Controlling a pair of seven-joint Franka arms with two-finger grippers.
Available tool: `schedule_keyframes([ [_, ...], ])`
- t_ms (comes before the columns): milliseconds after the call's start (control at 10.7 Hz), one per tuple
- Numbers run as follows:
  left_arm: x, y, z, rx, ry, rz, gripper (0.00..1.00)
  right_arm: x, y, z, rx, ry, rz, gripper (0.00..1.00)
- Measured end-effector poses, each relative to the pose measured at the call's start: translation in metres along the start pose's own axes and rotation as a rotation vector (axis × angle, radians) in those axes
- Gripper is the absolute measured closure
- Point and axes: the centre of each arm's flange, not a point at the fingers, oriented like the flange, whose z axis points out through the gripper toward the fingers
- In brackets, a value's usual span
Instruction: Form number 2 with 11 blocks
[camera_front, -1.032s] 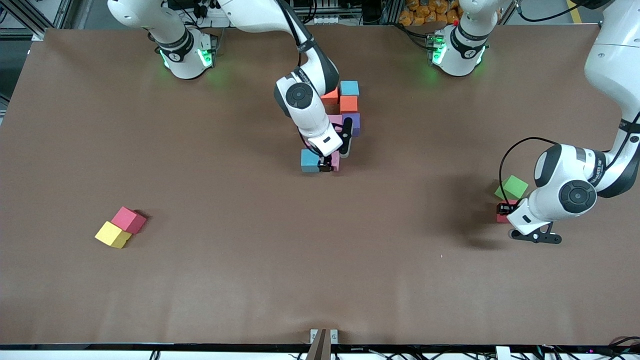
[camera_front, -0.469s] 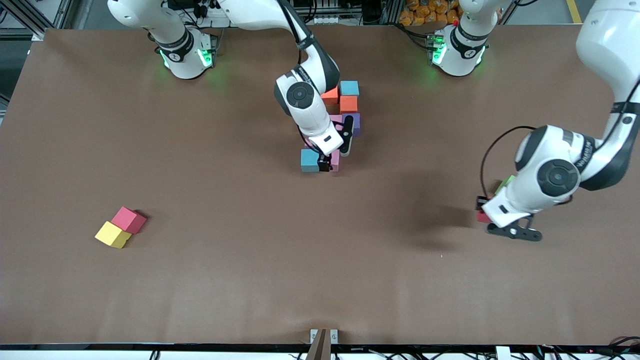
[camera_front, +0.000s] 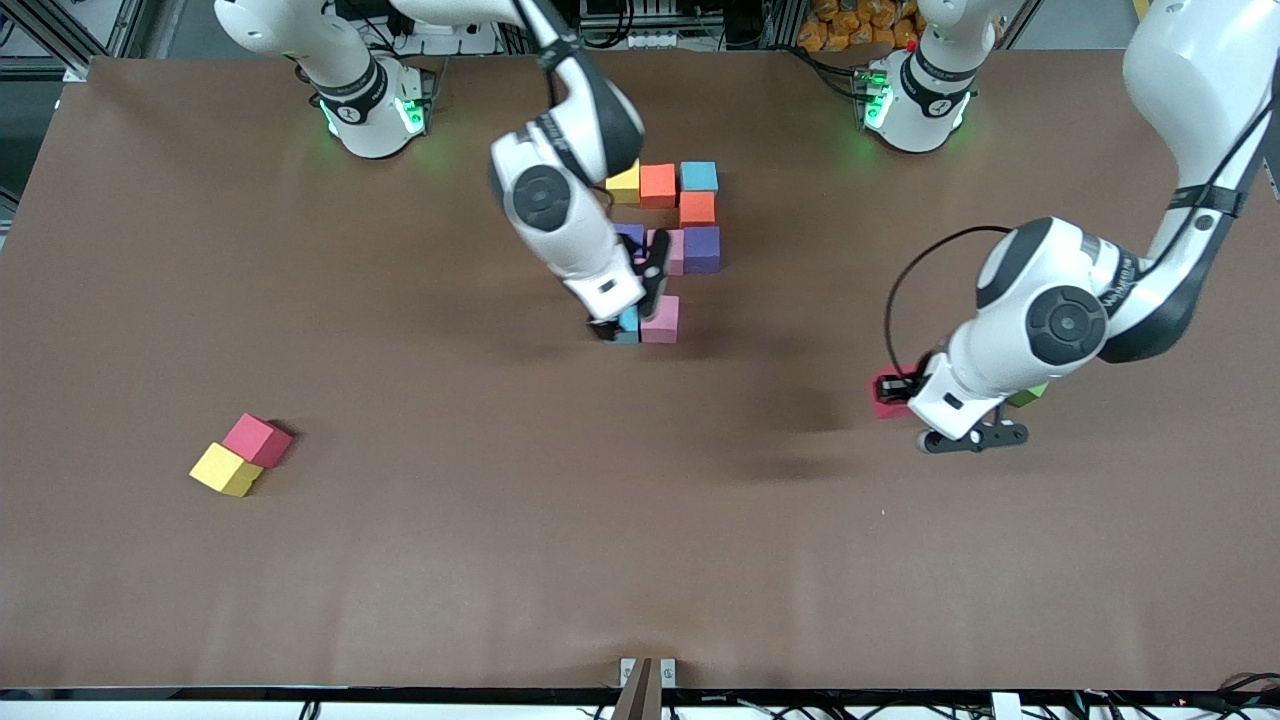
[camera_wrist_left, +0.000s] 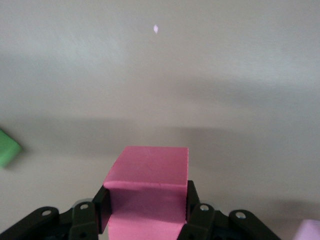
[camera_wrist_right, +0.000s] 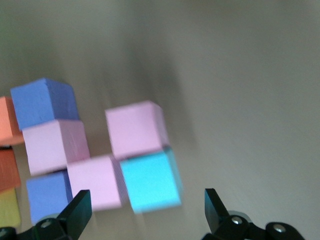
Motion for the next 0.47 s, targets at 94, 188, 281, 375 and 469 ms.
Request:
schedule_keyframes([
  [94,-0.016,0.026,0.004,-0.001,-0.013,-0.083,0.4,-0.022,0.029,-0.019,-0.007,-0.003,0.056,0.0],
  [188,-0.036,0.057,0.012,0.006,-0.027,-0.175,0.4,-0.046,0.061,-0.035,-0.02,0.004,0.119,0.0],
  [281,-0.058,0.088,0.022,0.016,-0.041,-0.254,0.4,-0.076,0.096,-0.047,-0.031,0.015,0.189,0.0],
  [375,-0.077,0.111,0.032,0.027,-0.056,-0.327,0.4,-0.11,0.13,-0.059,-0.042,0.027,0.262,0.0],
  [469,-0.091,0.127,0.042,0.034,-0.078,-0.43,0.4,-0.146,0.162,-0.072,-0.054,0.042,0.336,0.0],
])
